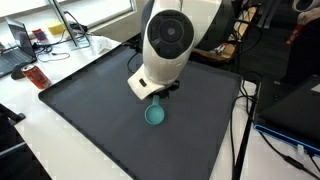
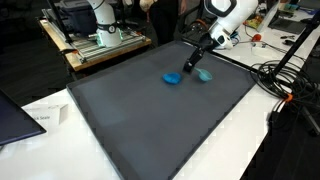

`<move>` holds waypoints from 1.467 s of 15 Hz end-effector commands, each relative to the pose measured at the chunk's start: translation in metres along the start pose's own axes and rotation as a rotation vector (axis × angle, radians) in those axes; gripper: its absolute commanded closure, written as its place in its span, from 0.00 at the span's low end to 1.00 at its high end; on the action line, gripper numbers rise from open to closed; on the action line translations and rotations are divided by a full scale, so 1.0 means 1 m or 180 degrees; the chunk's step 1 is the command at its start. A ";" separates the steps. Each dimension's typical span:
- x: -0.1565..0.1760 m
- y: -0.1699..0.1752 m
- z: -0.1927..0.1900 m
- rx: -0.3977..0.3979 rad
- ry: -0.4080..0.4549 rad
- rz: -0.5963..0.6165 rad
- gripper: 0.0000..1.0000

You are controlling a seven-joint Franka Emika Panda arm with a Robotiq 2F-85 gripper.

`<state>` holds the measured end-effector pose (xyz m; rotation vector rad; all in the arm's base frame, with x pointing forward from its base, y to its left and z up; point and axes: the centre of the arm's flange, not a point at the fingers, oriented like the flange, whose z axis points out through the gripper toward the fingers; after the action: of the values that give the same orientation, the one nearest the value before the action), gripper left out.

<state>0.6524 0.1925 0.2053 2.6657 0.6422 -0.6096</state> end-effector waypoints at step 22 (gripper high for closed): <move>-0.045 0.122 0.003 0.1199 0.0391 0.0091 0.65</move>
<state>0.6953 0.0863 0.2290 3.0138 0.5379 -0.6474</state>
